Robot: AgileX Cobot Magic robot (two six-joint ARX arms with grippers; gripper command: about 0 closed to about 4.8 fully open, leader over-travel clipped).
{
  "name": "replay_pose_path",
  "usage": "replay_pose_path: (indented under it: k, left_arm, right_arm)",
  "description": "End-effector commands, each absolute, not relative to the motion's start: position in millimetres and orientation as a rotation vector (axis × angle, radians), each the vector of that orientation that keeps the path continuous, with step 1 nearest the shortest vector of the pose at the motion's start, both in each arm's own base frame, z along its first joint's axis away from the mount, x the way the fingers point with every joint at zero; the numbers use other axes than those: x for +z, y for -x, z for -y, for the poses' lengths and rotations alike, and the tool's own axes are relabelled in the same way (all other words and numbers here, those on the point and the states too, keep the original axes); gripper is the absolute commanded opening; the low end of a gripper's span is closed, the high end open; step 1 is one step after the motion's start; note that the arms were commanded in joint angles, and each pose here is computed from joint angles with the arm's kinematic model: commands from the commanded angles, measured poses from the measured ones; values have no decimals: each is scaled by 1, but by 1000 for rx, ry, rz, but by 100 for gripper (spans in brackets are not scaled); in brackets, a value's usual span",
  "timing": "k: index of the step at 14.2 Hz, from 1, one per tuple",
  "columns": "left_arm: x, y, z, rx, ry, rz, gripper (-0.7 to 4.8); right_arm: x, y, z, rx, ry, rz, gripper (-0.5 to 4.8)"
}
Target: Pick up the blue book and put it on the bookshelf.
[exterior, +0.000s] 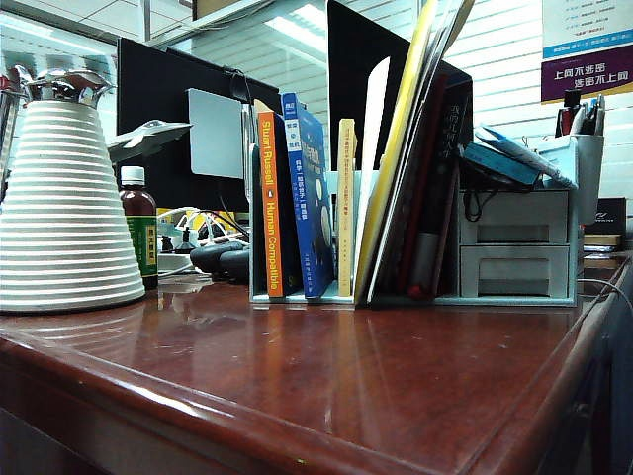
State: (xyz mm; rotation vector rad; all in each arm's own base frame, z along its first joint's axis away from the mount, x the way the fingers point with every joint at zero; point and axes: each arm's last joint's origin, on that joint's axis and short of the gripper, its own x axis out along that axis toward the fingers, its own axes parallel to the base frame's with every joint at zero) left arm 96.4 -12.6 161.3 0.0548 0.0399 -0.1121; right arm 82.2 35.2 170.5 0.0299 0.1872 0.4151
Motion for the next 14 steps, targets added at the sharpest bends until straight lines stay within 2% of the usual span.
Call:
replay_pose_path:
  k: [1, 2, 4, 5, 7, 8, 10, 14]
  left_arm:
    - [161, -97, 13, -116, -52, -39, -5]
    - [161, -97, 13, -116, -52, -39, -5]
    - [161, -96, 13, -116, -52, -39, -5]
    - [161, -96, 13, -117, -52, -39, -5]
    - [161, -96, 13, -116, -52, -39, -5]
    - [161, -96, 13, -117, -52, -39, -5]
    - [161, -96, 13, -117, -52, -39, -5]
    - [161, -96, 13, -116, -52, -39, -5]
  right_arm:
    - [173, -82, -35, 415, -37, -171, -1]
    - [173, -82, -35, 405, -31, -168, -1]
    - [170, -86, -26, 174, 34, -156, -1]
    - [167, -90, -21, 122, 21, -124, -1]
    - [164, -97, -13, 166, -7, 0, -1]
    - [165, -97, -10, 169, -6, 8, 0]
    - [163, -98, -4, 70, -6, -19, -1]
    - [163, -98, -4, 71, -6, -19, 0]
